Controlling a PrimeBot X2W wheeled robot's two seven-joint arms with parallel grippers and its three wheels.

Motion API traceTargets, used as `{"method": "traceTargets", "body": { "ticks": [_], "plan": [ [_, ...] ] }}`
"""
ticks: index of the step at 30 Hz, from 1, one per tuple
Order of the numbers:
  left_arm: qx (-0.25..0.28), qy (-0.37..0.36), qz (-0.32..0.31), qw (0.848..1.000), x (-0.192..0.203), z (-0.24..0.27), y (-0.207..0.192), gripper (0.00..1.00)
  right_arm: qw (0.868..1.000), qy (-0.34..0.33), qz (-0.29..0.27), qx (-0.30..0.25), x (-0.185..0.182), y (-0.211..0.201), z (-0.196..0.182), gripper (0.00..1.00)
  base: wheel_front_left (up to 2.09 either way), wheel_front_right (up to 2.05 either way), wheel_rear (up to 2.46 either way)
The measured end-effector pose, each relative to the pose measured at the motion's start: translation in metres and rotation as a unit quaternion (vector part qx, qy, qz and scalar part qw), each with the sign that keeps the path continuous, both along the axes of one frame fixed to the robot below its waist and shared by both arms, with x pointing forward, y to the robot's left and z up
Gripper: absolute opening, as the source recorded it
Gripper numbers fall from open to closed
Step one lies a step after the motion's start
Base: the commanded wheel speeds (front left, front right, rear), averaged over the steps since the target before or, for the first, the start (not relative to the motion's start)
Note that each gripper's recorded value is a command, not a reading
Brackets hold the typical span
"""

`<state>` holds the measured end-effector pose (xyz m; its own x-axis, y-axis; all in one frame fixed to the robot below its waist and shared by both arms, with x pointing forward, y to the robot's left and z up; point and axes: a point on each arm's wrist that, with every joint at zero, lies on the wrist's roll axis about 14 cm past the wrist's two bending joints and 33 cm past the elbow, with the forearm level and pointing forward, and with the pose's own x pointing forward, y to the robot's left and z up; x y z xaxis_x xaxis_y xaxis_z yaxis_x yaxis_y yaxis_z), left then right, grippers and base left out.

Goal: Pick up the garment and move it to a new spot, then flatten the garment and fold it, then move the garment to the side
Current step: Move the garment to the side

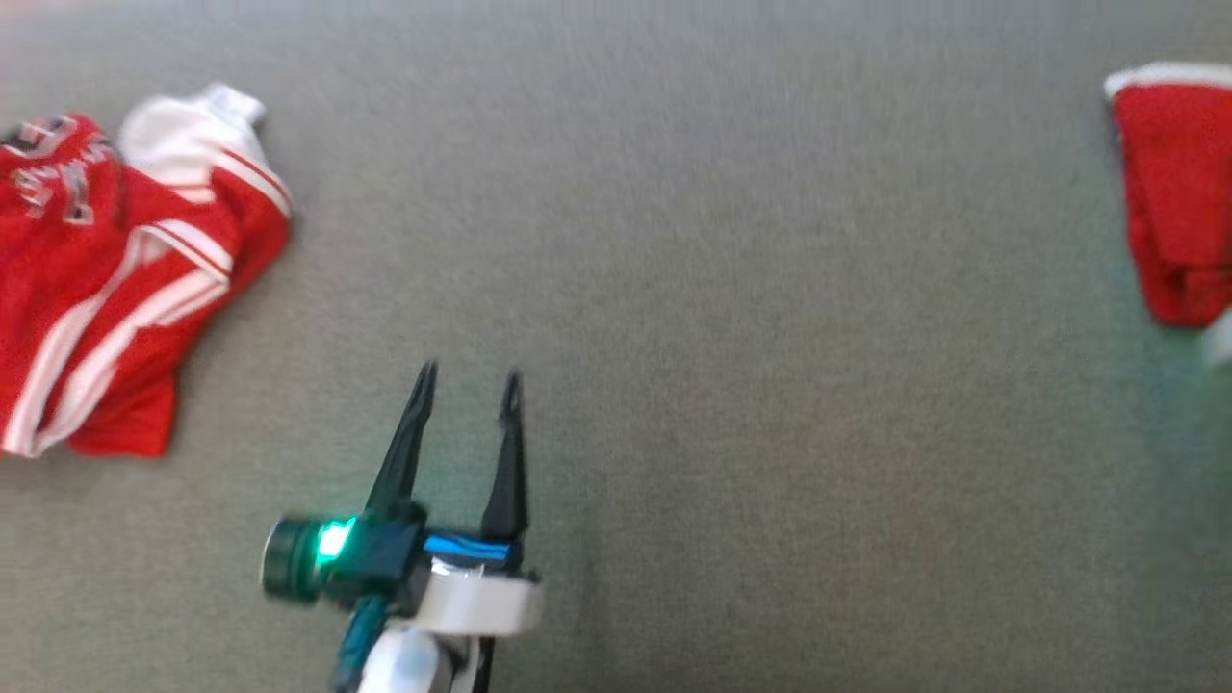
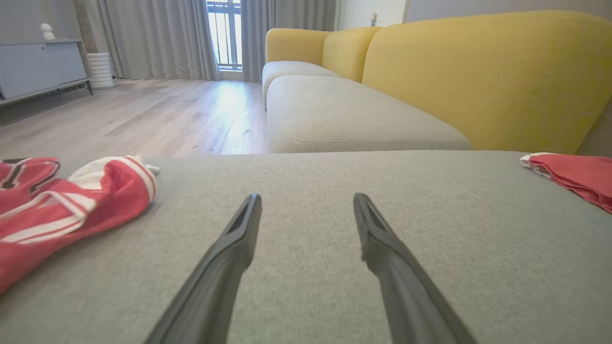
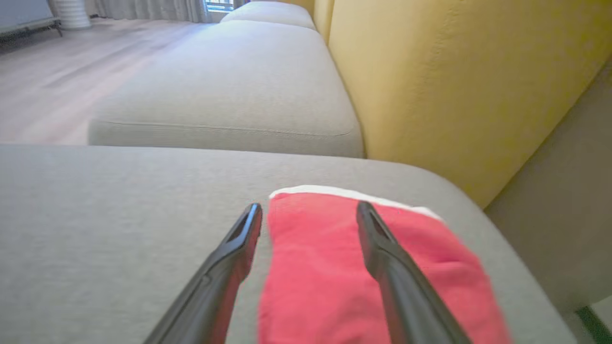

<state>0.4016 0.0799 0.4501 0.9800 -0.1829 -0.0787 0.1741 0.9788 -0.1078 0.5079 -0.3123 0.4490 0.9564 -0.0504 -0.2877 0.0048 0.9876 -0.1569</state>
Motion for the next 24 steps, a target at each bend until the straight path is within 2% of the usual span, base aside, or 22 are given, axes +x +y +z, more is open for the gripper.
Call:
{"method": "traceTargets", "body": {
  "ticks": [6,11,19,24],
  "plan": [
    [-0.015,0.017,0.049,0.999,-0.04,0.001,0.028,1.0,0.994,0.008,0.072,0.086,-0.051,0.096,-0.024,1.0,0.0,0.0,0.0],
    [-0.011,0.011,0.083,0.996,-0.07,0.006,0.048,1.0,0.983,-0.012,0.105,0.151,-0.09,0.151,-0.019,1.0,0.0,0.0,0.0],
    [-0.009,-0.041,0.098,0.994,-0.091,0.035,0.062,1.0,0.966,-0.081,0.127,0.209,-0.132,0.19,0.015,1.0,0.0,0.0,0.0],
    [-0.007,-0.06,0.087,0.994,-0.099,0.044,0.058,1.0,0.962,-0.119,0.122,0.213,-0.16,0.187,0.031,1.0,0.0,0.0,0.0]
  ]
}}
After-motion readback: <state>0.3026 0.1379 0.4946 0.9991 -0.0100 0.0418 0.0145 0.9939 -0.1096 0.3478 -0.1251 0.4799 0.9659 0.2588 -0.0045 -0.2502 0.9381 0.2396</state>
